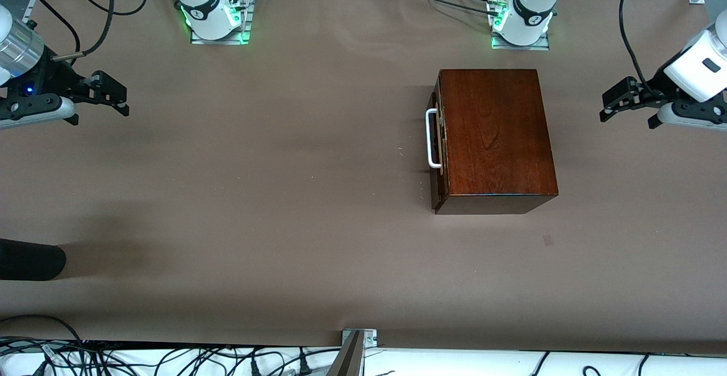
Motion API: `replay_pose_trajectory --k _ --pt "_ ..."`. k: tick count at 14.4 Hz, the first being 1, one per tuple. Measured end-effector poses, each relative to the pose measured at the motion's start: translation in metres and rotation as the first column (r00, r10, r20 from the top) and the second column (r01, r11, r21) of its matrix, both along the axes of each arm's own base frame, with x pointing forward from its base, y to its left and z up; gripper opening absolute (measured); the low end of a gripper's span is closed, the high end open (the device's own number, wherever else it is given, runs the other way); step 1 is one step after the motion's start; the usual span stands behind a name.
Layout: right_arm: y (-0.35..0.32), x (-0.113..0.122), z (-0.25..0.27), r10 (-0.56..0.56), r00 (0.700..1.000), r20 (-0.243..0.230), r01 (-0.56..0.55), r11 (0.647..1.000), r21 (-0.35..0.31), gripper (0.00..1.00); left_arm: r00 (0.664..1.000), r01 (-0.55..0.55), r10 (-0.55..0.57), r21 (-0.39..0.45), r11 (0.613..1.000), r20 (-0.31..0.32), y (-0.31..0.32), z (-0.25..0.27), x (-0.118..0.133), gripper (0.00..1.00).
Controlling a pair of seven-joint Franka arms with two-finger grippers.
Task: Open drawer, take yellow block, close drawer
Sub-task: 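Move the left gripper to the white drawer handle of the wooden box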
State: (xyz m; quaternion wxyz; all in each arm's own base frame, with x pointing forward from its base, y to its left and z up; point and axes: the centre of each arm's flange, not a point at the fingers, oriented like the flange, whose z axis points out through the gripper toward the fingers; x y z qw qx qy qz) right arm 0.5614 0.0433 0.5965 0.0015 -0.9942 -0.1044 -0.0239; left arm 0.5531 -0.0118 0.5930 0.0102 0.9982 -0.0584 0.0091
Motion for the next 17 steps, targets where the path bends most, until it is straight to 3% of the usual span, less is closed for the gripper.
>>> replay_pose_trajectory --k 6,12,15,17 --pt "0.000 -0.001 0.000 0.000 1.000 -0.007 0.000 1.000 0.000 1.00 1.000 0.015 -0.015 0.013 1.000 -0.017 -0.004 -0.002 0.001 1.00" --pt "-0.001 -0.002 0.001 -0.001 1.000 -0.008 0.001 1.000 0.000 1.00 0.991 0.062 -0.061 0.007 0.998 -0.123 -0.029 -0.052 0.020 1.00" --pt "-0.001 -0.002 0.001 -0.001 1.000 -0.008 0.001 1.000 0.000 1.00 0.976 0.137 -0.136 -0.008 0.991 -0.173 -0.087 -0.084 0.028 1.00" --pt "-0.001 -0.002 0.001 -0.002 1.000 -0.007 0.002 1.000 0.000 1.00 0.973 0.123 -0.123 -0.010 0.992 -0.193 -0.149 -0.096 0.022 1.00"
